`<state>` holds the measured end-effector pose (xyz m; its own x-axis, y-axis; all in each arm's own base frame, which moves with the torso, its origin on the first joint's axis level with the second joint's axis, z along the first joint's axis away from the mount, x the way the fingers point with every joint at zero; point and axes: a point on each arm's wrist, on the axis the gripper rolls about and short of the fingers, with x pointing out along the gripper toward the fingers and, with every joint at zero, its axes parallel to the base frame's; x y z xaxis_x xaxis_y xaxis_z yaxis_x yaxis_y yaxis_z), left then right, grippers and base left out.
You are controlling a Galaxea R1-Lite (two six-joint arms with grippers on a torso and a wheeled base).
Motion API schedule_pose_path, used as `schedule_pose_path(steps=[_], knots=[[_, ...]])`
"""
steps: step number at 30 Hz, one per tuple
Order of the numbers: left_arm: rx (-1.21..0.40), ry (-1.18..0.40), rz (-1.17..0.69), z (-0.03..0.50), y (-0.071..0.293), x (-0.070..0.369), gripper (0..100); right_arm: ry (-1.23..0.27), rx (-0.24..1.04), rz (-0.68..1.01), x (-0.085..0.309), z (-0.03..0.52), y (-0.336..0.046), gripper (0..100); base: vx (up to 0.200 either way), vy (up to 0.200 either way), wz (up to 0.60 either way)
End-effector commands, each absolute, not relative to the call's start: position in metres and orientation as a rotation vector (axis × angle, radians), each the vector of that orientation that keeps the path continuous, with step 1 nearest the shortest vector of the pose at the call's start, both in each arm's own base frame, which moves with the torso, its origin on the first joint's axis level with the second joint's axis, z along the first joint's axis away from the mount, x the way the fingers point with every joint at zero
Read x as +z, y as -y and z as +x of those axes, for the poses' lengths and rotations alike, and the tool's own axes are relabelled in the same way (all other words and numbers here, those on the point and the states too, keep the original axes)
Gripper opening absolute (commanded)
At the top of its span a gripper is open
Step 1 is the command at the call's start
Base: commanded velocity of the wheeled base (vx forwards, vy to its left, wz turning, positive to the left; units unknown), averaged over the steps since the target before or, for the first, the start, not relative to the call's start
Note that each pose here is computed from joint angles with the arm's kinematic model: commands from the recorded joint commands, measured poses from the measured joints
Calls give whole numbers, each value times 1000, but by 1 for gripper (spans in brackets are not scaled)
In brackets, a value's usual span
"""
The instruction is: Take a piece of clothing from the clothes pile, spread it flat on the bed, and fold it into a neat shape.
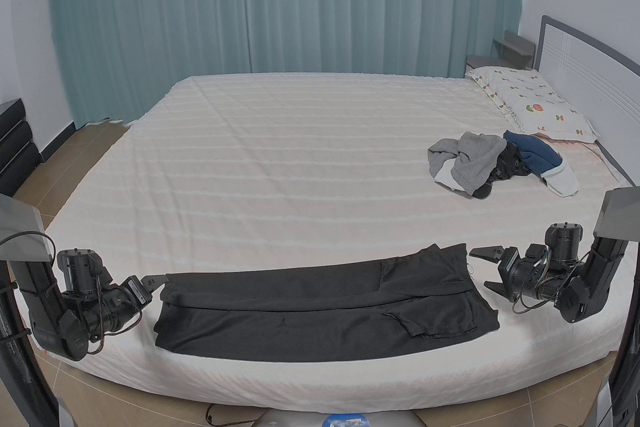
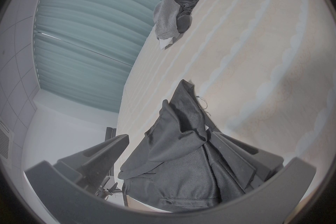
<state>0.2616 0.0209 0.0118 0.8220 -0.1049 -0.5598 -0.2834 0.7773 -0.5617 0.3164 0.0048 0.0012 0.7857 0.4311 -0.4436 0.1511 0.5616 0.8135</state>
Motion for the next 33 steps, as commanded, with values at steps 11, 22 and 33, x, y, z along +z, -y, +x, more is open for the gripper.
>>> schedule_pose_path(steps=[11, 22, 33], knots=[[10, -780, -545, 294, -9, 1, 100, -707, 176, 1022, -12, 322, -1, 100, 0, 0, 0], [-20, -819, -489, 296, -3, -15, 100, -710, 173, 1040, -11, 321, -1, 100, 0, 0, 0], [14, -799, -462, 299, -5, -18, 100, -713, 175, 1040, -11, 321, -2, 100, 0, 0, 0]])
